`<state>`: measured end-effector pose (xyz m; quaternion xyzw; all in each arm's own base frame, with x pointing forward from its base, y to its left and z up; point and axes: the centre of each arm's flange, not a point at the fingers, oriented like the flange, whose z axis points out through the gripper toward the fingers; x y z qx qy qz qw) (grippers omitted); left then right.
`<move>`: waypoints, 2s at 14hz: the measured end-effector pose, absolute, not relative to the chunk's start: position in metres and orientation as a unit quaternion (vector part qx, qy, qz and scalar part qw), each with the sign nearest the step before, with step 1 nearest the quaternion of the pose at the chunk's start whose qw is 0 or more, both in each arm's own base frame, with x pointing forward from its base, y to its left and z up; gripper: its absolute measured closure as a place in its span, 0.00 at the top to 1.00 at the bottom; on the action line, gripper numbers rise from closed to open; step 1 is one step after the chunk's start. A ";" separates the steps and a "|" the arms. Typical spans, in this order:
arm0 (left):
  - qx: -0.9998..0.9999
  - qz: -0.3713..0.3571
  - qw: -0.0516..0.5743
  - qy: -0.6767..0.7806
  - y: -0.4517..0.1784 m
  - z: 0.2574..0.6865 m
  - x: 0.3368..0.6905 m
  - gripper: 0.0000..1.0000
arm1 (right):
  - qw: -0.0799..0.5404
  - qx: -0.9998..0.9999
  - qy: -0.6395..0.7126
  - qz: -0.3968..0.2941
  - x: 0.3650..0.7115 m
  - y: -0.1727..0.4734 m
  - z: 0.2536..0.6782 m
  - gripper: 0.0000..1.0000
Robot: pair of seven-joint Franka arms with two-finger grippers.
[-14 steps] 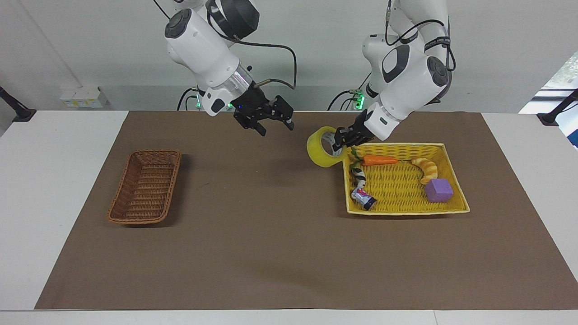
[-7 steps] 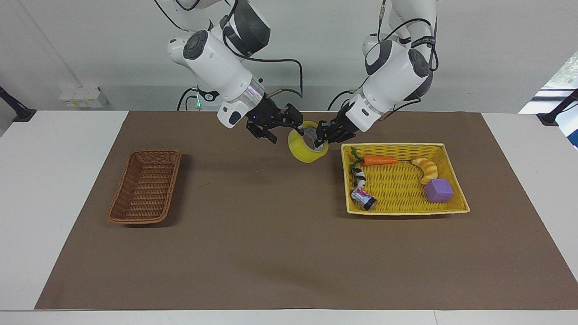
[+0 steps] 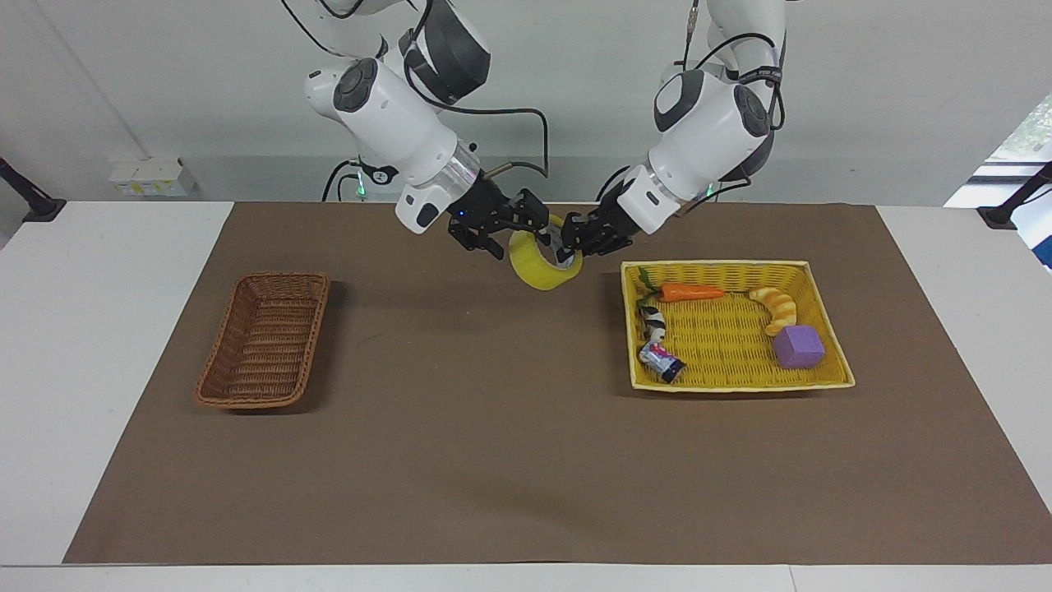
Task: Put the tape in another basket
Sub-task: 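Grasp the tape roll with the right gripper from the left gripper, then carry the tape with the right gripper while the left gripper withdraws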
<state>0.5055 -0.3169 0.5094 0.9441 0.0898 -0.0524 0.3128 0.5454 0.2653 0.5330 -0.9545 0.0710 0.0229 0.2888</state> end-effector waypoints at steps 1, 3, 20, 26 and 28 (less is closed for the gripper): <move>0.944 -0.054 0.314 0.090 -0.318 0.509 0.505 0.22 | 0.291 -0.954 0.071 0.022 0.545 0.266 0.535 0.68; 0.940 -0.057 0.323 0.092 -0.322 0.510 0.503 0.22 | 0.291 -0.954 0.071 0.023 0.544 0.265 0.537 0.47; 0.893 -0.021 0.389 0.225 -0.289 0.560 0.519 1.00 | 0.268 -0.961 0.024 0.062 0.552 0.142 0.577 0.00; 0.954 -0.011 0.247 0.168 -0.236 0.555 0.531 1.00 | 0.196 -0.980 -0.006 0.034 0.543 0.014 0.553 0.00; 0.971 -0.014 0.195 0.138 -0.189 0.558 0.540 1.00 | 0.190 -0.981 0.022 0.030 0.544 -0.016 0.540 0.00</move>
